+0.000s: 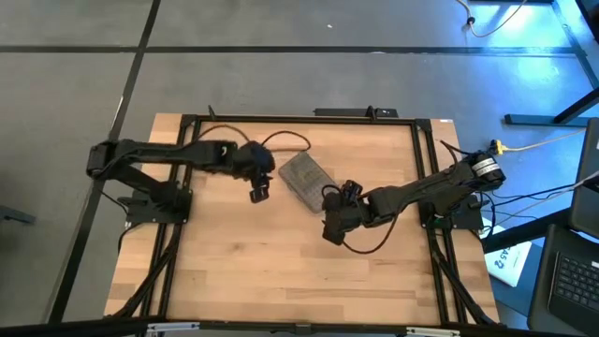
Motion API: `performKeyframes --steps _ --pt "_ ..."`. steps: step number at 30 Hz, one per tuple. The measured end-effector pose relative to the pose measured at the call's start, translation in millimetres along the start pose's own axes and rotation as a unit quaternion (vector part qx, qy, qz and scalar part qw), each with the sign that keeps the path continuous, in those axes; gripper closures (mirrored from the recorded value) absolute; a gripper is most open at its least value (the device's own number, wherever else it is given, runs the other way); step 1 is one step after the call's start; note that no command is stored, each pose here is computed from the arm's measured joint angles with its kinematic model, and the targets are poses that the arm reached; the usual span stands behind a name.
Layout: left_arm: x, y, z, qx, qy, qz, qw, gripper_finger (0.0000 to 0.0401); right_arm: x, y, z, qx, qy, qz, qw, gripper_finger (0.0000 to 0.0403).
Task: Pack school essentials
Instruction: Close the supply box
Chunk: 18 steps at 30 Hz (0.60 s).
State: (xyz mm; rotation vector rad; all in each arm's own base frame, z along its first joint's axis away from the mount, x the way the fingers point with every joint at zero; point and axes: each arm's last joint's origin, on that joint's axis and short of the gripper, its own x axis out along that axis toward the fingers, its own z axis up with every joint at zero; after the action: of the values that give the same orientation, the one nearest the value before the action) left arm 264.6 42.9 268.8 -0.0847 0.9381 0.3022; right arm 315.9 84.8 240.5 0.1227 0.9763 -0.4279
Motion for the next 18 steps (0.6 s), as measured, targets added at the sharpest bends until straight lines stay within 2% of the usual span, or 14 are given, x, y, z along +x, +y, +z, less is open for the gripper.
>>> performKeyframes --steps 6,12,18 --pt "30.9 24.6 5.5 0.119 0.003 -0.086 0.989 0.0305 0.5 -0.1 -1.5 0.013 0.008 0.004 1.000 0.0006" --pt "70.3 45.6 -1.5 0.129 0.046 -0.122 0.983 0.0305 11.8 6.6 -3.0 0.024 0.021 0.018 0.999 0.0006" --pt "99.5 49.7 -7.4 0.157 0.066 -0.136 0.976 0.0305 33.1 15.9 -5.2 -0.016 0.031 0.024 0.999 0.0006"
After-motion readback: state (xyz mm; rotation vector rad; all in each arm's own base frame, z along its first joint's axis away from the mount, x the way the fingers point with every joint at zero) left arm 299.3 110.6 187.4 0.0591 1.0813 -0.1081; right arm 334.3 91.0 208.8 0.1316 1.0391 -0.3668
